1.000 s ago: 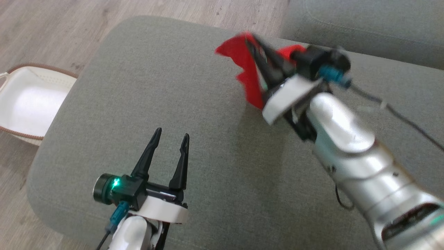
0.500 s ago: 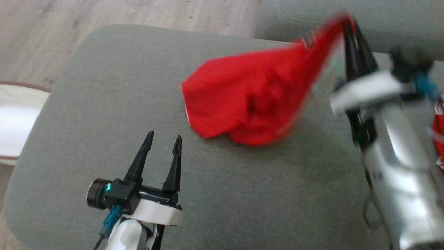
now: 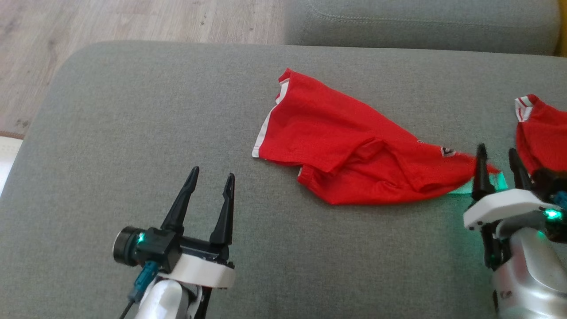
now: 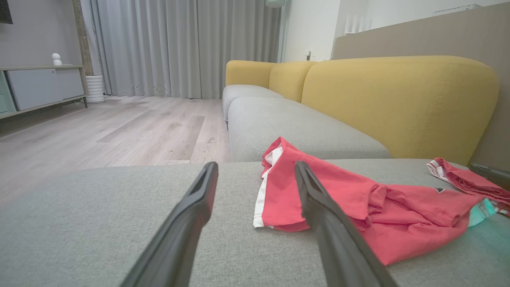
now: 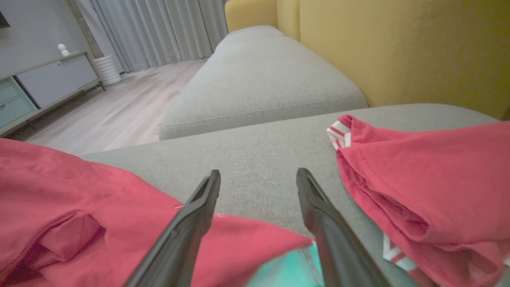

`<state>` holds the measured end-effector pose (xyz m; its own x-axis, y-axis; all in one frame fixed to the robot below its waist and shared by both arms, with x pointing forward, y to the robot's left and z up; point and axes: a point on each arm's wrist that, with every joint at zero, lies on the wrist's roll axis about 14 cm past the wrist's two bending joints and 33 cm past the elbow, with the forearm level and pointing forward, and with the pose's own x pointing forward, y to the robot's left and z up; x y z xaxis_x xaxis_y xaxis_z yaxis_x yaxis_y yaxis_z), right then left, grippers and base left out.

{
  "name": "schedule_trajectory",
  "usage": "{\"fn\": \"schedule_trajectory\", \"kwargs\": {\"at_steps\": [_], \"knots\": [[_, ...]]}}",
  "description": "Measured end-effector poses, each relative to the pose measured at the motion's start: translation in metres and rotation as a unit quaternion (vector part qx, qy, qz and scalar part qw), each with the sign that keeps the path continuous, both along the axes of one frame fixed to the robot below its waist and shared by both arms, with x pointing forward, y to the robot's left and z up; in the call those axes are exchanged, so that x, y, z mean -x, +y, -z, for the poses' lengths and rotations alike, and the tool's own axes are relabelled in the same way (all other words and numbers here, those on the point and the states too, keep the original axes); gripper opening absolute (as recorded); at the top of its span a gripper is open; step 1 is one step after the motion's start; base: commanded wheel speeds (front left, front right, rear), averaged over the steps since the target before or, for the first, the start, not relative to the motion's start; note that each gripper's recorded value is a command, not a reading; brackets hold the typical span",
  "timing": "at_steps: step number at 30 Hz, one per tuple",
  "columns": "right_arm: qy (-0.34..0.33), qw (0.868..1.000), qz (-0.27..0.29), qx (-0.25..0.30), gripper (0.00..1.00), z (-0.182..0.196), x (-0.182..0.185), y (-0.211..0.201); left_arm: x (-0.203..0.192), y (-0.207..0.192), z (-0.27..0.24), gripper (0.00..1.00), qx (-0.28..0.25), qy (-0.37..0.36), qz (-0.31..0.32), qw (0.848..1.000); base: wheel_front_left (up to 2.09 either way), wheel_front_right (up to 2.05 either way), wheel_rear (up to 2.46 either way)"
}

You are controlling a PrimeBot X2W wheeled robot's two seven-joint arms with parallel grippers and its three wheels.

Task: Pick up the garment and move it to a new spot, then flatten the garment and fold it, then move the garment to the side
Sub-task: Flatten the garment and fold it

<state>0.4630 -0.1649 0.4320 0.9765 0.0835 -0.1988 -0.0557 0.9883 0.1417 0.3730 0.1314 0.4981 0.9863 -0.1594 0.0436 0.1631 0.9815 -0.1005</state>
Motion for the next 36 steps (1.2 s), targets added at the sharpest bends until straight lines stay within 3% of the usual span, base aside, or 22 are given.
{"fn": "schedule_trajectory", "kwargs": {"at_steps": [6, 14, 25, 36], "knots": [[-0.071, 0.997, -0.040, 0.001, 1.00, -0.041, -0.001, 0.030, 0.002, -0.001, -0.005, 1.00, -0.004, -0.008, 0.003, 1.000, 0.00, 0.00, 0.00], [-0.130, 0.981, -0.147, 0.002, 1.00, -0.069, 0.043, 0.095, 0.009, 0.003, -0.014, 1.00, -0.005, -0.022, -0.002, 1.000, 0.00, 0.00, 0.00], [-0.105, 0.975, -0.198, 0.005, 1.00, -0.047, 0.078, 0.124, 0.020, 0.011, -0.007, 1.00, -0.005, -0.012, -0.015, 1.000, 0.00, 0.00, 0.00], [-0.065, 0.948, -0.302, 0.078, 1.00, -0.012, 0.061, 0.174, 0.024, 0.017, 0.008, 1.00, 0.001, 0.014, -0.027, 1.000, 0.00, 0.00, 0.00]]}}
